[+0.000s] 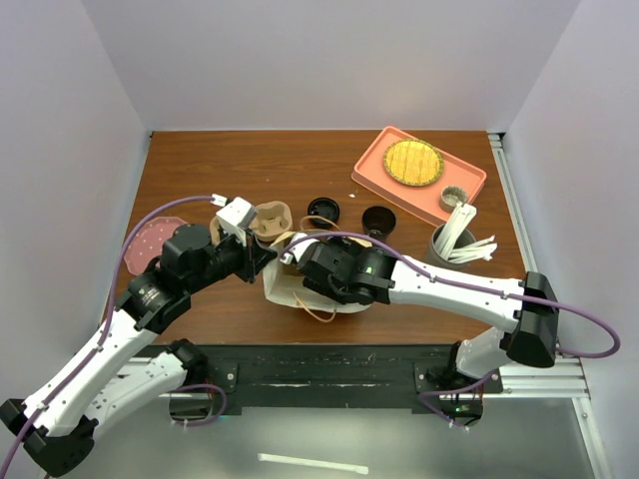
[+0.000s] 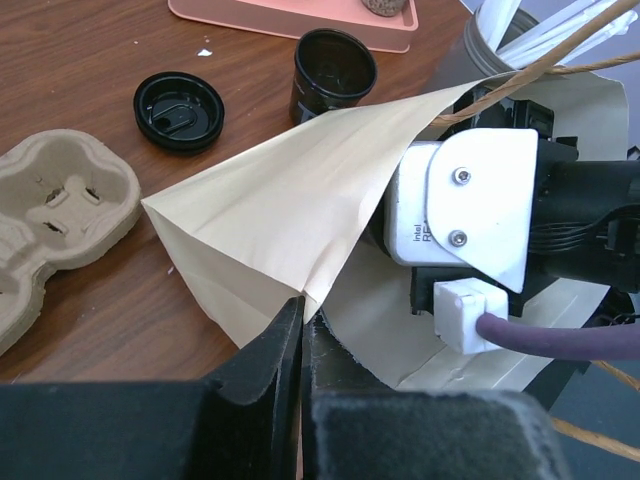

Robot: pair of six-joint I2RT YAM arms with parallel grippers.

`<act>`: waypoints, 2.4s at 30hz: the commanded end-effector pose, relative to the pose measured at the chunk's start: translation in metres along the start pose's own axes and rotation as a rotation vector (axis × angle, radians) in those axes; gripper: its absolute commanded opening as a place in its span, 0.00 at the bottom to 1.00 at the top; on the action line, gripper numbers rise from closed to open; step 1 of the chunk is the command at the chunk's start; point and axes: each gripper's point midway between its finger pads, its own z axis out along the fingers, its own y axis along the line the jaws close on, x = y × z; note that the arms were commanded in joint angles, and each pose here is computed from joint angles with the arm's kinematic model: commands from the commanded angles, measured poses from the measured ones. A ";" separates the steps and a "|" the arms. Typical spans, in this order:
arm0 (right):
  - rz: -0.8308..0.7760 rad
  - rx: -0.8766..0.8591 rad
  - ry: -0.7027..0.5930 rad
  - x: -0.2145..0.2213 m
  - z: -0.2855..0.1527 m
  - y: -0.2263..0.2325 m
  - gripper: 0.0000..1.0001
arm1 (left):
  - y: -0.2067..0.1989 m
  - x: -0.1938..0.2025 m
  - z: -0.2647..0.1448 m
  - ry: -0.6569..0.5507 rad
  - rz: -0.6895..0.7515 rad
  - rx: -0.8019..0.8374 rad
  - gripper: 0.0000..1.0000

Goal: Pack the takeout coffee

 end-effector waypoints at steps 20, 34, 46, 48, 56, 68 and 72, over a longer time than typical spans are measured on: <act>0.115 0.125 -0.012 -0.007 0.013 -0.014 0.32 | -0.017 -0.010 -0.006 -0.041 0.038 0.094 0.03; 0.187 0.085 -0.032 -0.011 0.019 -0.011 0.32 | -0.001 -0.008 -0.012 0.007 0.033 -0.010 0.47; 0.102 0.039 -0.071 -0.019 0.014 -0.009 0.32 | -0.002 -0.011 -0.026 0.072 -0.076 -0.065 0.49; 0.095 0.041 -0.069 -0.021 0.014 -0.010 0.32 | -0.001 -0.012 -0.024 0.076 -0.086 -0.073 0.46; 0.085 0.041 -0.072 -0.024 0.009 -0.013 0.32 | -0.006 -0.018 -0.025 0.098 -0.103 -0.066 0.45; -0.068 -0.037 -0.120 -0.019 0.001 -0.005 0.28 | -0.008 -0.018 -0.009 0.051 -0.020 -0.003 0.00; -0.160 -0.035 -0.139 -0.018 0.000 -0.009 0.26 | -0.008 -0.020 0.000 0.022 0.001 0.012 0.00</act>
